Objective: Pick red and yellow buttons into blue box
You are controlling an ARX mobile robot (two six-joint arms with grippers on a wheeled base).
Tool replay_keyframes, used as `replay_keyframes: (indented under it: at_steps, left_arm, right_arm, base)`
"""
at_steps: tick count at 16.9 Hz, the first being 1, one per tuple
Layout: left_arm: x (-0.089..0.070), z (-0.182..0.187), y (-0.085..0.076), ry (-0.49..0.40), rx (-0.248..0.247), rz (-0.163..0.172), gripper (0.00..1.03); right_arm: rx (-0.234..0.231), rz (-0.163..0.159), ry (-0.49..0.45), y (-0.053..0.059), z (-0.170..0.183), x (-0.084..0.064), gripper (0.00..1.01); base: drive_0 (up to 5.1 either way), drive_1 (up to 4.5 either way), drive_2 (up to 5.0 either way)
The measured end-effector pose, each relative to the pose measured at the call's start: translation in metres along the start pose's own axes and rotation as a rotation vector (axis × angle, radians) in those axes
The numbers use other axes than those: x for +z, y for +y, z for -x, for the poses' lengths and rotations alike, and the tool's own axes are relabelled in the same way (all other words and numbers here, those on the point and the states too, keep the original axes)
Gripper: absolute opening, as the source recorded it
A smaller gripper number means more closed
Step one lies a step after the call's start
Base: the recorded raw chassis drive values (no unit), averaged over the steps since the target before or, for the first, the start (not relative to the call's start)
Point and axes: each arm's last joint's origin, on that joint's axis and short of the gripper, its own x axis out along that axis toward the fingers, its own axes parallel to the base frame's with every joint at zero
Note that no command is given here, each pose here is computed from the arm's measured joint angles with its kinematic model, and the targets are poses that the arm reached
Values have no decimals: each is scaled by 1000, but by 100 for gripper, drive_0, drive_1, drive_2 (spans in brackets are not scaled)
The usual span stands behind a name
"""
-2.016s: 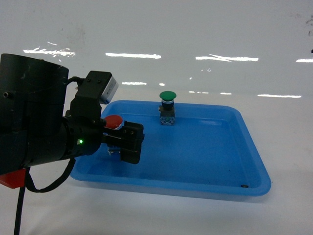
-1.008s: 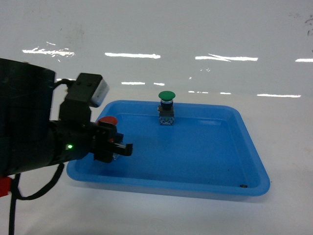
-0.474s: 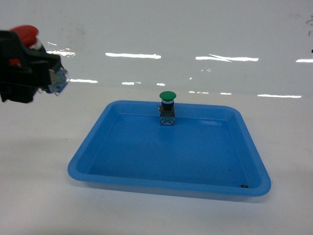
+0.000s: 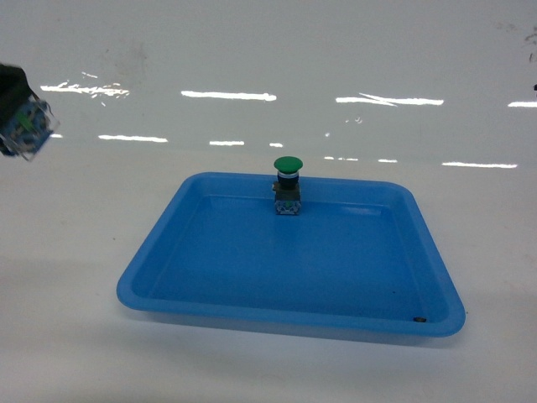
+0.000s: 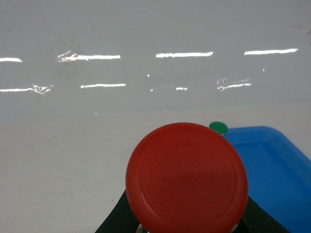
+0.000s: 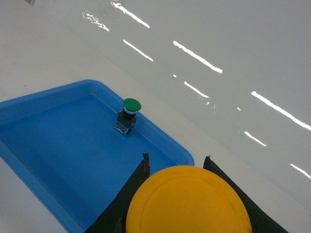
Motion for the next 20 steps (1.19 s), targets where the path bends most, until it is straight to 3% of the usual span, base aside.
replay_keyframes:
  at_steps: [2,11,20]
  left_arm:
    - [3,2,0,-16,-1,15,24]
    - [1,0,0,-3,0,16,24]
    - [0,0,0,-1,0,16,24]
  right_arm:
    - [0,0,0,0,0,0,29]
    - [0,0,0,0,0,0,29]
    - [0,0,1,0,0,0,29]
  base:
    - [0,0,0]
    - [0,0,0]
    - [0,-411,410]
